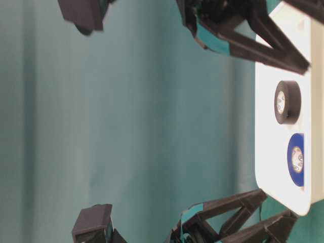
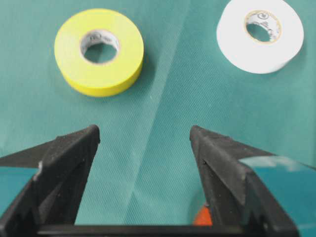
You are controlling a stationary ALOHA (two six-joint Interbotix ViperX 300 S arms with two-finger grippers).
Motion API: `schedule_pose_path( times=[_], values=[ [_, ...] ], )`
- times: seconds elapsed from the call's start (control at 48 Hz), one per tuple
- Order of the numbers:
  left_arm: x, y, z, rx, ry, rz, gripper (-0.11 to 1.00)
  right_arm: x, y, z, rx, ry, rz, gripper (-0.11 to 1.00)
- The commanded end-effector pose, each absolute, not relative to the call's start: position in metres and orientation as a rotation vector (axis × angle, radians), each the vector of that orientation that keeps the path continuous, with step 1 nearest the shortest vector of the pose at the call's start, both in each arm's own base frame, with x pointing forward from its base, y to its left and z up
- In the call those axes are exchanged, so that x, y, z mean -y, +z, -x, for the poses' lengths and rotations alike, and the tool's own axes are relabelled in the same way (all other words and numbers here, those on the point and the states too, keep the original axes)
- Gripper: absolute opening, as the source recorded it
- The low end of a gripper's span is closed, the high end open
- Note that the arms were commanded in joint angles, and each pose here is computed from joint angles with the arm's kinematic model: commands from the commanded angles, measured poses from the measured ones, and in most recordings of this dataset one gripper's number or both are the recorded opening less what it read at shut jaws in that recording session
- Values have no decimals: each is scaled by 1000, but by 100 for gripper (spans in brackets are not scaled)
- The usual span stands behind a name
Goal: Put the tape alternately from left to right into the white case.
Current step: 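Move the right gripper to the yellow tape roll and grasp it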
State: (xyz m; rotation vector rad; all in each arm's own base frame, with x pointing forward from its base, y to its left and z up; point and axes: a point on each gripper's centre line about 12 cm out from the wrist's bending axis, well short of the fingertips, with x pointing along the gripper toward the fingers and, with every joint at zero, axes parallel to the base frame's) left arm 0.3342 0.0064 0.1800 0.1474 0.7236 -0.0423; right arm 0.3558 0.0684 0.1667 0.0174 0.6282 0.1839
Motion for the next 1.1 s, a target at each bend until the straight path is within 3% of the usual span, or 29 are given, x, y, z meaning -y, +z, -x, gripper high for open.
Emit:
schedule_pose_path(
  times=[0.0,0.396,1.084],
  values=[
    [-6,191,-338,-688,-40,-146,69,-73,174,-370,-595,186,-43,78],
    [-5,188,-337,-696,-41,-145,69,-81,157,-423,-669,130,-101,78],
    [-6,188,-337,-701,-41,-146,69,-102,128,-466,-758,99,-116,78]
  ],
)
